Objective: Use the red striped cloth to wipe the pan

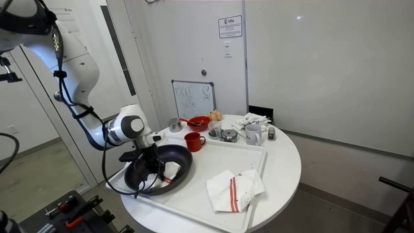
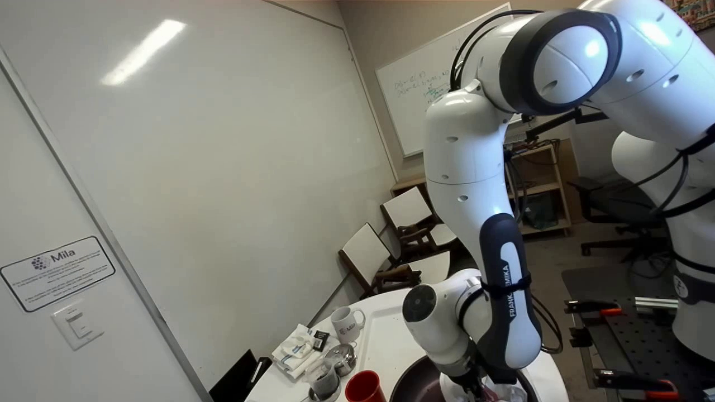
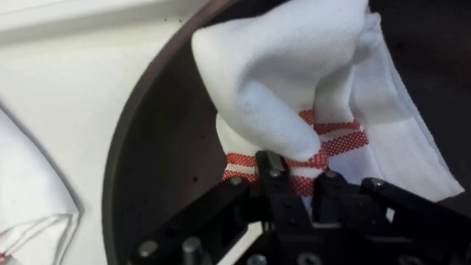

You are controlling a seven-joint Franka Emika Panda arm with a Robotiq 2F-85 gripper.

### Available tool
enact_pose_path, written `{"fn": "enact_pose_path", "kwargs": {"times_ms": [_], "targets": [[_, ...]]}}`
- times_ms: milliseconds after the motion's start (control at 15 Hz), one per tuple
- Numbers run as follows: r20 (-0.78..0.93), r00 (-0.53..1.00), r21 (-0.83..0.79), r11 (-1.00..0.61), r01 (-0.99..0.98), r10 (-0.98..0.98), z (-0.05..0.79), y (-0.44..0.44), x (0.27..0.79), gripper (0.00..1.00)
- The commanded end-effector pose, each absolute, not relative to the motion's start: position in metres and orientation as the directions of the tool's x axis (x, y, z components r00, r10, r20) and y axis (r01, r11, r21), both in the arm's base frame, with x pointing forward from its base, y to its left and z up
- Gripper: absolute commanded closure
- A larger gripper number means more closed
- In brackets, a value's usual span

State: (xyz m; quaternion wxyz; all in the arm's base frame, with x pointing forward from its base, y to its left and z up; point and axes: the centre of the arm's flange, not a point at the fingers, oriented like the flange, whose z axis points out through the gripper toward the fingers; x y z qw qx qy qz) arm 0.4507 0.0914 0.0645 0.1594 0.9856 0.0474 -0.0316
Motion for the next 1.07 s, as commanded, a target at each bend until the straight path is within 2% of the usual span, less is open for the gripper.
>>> {"fn": "enact_pose_path", "kwargs": {"times_ms": [0,267,467,1000], "targets": [[-0.078,0.972,0.326,-0.916,0.235,0.222,0.049,0.150,0.431,0.96],[-0.068,0.941,0.330,-0.882,0.336,0.333,0.054,0.188,0.416,0.96],[-0.076,0.936,0.339,-0.874,0.349,0.344,0.048,0.192,0.415,0.96],[-0.091,0.989,0.401,-0.905,0.141,0.114,0.028,0.096,0.445,0.96]]}}
